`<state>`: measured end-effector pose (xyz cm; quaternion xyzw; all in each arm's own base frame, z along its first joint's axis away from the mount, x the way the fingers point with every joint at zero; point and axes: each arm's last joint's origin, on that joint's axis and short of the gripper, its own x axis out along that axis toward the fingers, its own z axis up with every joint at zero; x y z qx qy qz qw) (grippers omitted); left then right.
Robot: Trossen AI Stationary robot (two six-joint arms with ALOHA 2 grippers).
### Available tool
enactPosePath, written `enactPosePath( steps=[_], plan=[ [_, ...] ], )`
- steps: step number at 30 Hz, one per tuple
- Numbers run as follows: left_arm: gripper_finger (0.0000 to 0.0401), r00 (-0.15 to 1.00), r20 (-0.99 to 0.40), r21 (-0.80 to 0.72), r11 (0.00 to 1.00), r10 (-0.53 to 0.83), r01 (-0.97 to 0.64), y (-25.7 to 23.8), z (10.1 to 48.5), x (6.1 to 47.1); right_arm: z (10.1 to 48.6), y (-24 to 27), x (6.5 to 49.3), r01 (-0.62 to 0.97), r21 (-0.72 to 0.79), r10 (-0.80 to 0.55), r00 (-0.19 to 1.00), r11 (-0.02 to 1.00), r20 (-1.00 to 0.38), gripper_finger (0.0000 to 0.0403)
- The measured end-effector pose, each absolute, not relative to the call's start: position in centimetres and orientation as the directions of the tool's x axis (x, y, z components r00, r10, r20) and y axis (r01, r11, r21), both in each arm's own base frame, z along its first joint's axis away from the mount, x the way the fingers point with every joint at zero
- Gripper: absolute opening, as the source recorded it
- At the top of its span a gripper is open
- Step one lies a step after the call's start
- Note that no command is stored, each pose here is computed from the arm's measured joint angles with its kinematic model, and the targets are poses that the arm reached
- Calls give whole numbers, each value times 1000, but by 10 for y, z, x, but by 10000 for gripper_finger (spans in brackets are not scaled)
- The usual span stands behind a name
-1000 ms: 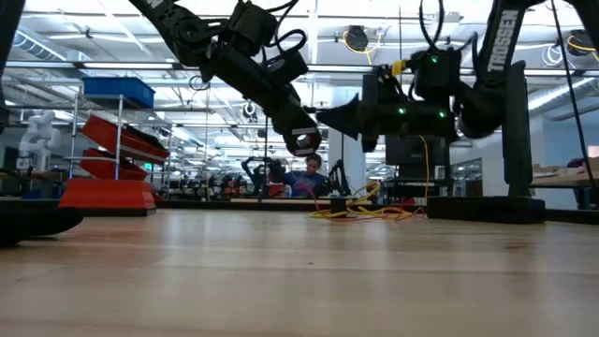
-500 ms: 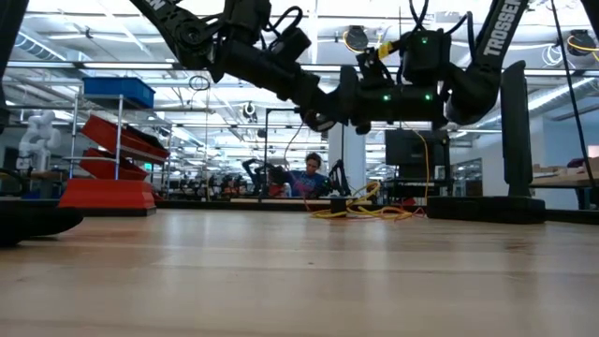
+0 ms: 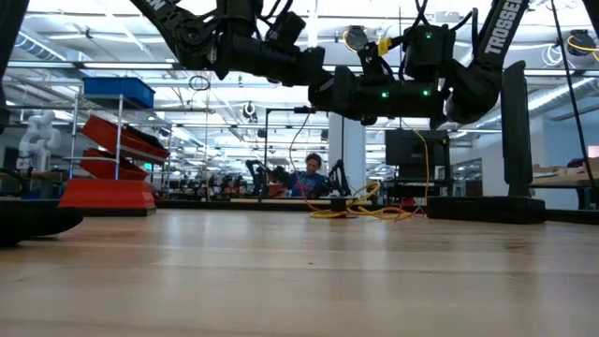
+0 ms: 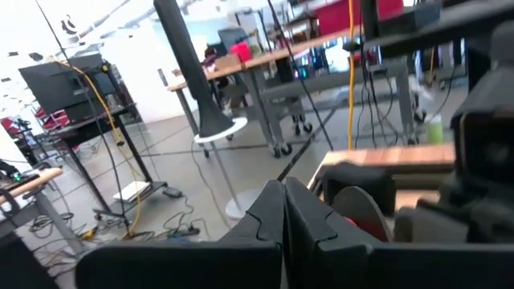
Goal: Coil cords
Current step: Coil the red wire into the spool
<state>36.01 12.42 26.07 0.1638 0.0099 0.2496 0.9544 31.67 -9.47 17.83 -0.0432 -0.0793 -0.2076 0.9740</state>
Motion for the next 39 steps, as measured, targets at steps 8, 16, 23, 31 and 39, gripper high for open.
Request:
enactPosePath(
  steps=[8, 16, 23, 31, 39],
  plan=[
    [0, 873, 110, 263, 833, 475, -487, 124, 265, 360, 176, -96, 317, 446, -75, -433, 889, 892, 148, 0],
    [0, 899, 128, 197, 877, 419, -437, 123, 273, 357, 175, -103, 315, 470, -92, -457, 879, 878, 137, 0],
    [0, 903, 163, 188, 885, 398, -425, 118, 292, 347, 175, -111, 312, 489, -94, -476, 870, 867, 131, 0],
    [0, 922, 138, 178, 907, 362, -382, 113, 307, 336, 171, -117, 310, 499, -100, -490, 866, 861, 100, 0],
    [0, 947, 71, 180, 929, 314, -322, 105, 324, 317, 168, -120, 309, 508, -108, -502, 861, 855, 73, 0]
  ],
)
